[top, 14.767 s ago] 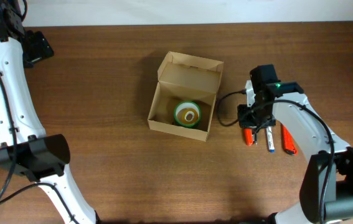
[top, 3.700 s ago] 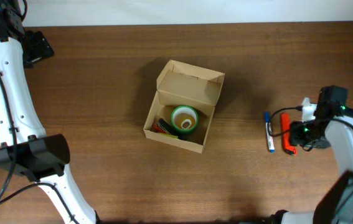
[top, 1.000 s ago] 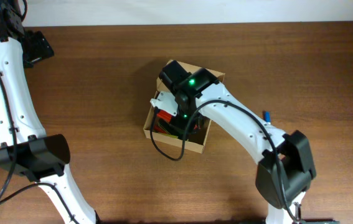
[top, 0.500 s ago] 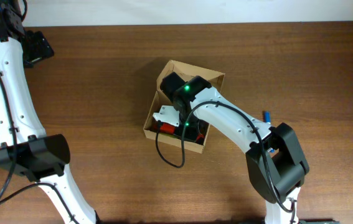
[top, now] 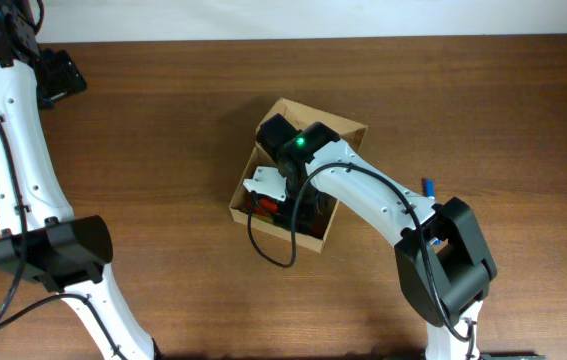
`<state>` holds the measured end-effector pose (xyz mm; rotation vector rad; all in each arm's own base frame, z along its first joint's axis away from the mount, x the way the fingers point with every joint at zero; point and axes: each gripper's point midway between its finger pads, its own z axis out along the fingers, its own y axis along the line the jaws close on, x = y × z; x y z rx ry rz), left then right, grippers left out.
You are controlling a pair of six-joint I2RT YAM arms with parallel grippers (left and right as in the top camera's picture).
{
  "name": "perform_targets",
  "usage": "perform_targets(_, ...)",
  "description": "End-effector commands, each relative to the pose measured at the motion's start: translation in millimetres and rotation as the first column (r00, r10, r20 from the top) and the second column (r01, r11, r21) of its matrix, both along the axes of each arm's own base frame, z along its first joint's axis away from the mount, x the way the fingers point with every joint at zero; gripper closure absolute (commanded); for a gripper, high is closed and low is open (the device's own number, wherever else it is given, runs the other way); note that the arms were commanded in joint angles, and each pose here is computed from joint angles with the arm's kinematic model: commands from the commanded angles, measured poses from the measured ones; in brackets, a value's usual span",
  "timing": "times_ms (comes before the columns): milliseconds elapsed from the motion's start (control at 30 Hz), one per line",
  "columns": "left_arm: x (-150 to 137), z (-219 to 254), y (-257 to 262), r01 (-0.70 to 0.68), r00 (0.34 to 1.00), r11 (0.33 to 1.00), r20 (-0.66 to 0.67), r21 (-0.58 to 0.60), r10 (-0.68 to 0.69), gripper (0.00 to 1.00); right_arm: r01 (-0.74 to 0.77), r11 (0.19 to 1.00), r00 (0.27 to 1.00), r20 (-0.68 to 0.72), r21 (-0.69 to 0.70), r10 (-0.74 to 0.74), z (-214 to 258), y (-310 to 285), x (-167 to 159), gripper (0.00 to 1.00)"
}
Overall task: Pack container
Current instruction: 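Lower the red box cutter into the box, release, and withdraw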
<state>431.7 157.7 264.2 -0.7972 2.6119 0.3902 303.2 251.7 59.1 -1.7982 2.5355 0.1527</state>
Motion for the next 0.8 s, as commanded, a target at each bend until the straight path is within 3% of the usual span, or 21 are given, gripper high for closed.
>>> perform_targets(0, 1.6, -8.2, 1.5, 0.001, 1.0, 1.0, -0.02, -0.007, -0.001, 0.0, 0.109, 0.994, 0.991, 0.083, -0.013, -0.108, 5.6, -0.5, 13.9, 0.12)
perform_targets(133, 1.7, -8.1, 1.5, 0.001, 1.0, 1.0, -0.02, -0.006, -0.001, 0.0, 0.228, 0.972, 0.944, 0.232, 0.051, -0.234, 41.6, -0.9, 46.9, 0.12)
perform_targets(200, 1.7, -8.1, 1.5, 0.001, 1.0, 1.0, -0.02, -0.006, -0.001, 0.0, 0.326, 0.938, 0.904, 0.254, 0.115, -0.345, 62.3, -8.4, 62.8, 0.31)
perform_targets(233, 1.6, -8.2, 1.5, 0.001, 1.0, 1.0, -0.02, -0.007, -0.001, 0.0, 0.39, 0.905, 0.864, 0.271, 0.17, -0.423, 80.0, -16.6, 75.5, 0.49)
perform_targets(267, 1.6, -8.2, 1.5, 0.001, 1.0, 1.0, -0.02, -0.007, -0.001, 0.01, 0.426, 0.878, 0.832, 0.288, 0.217, -0.474, 95.0, -23.4, 84.8, 0.6)
perform_targets(300, 1.6, -8.2, 1.5, 0.001, 1.0, 1.0, -0.02, -0.007, -0.001, 0.01, 0.455, 0.849, 0.796, 0.306, 0.268, -0.523, 111.4, -30.6, 93.1, 0.66)
perform_targets(367, 1.6, -8.2, 1.5, 0.001, 1.0, 1.0, -0.02, -0.007, -0.001, 0.0, 0.475, 0.814, 0.744, 0.341, 0.334, -0.575, 141.6, -49.9, 102.5, 0.65)
perform_targets(467, 1.7, -8.1, 1.5, 0.001, 1.0, 1.0, -0.02, -0.006, -0.001, 0.0, 0.617, 0.681, 0.585, 0.349, 0.394, -0.732, 170.1, -96.6, 111.0, 0.67)
perform_targets(500, 1.6, -8.2, 1.5, 0.001, 1.0, 1.0, -0.02, -0.007, -0.001, 0.0, 0.696, 0.588, 0.482, 0.339, 0.412, -0.808, 179.1, -126.6, 113.0, 0.71)
perform_targets(633, 1.6, -8.2, 1.5, 0.001, 1.0, 1.0, -0.02, -0.007, -0.001, 0.0, 0.885, 0.325, 0.233, 0.286, 0.334, -0.929, 174.1, -233.2, 95.4, 0.71)
perform_targets(767, 1.6, -8.2, 1.5, 0.001, 1.0, 1.0, -0.02, -0.007, -0.001, 0.01, 0.966, 0.144, 0.085, 0.264, 0.213, -0.961, 153.3, -308.4, 62.3, 0.71)
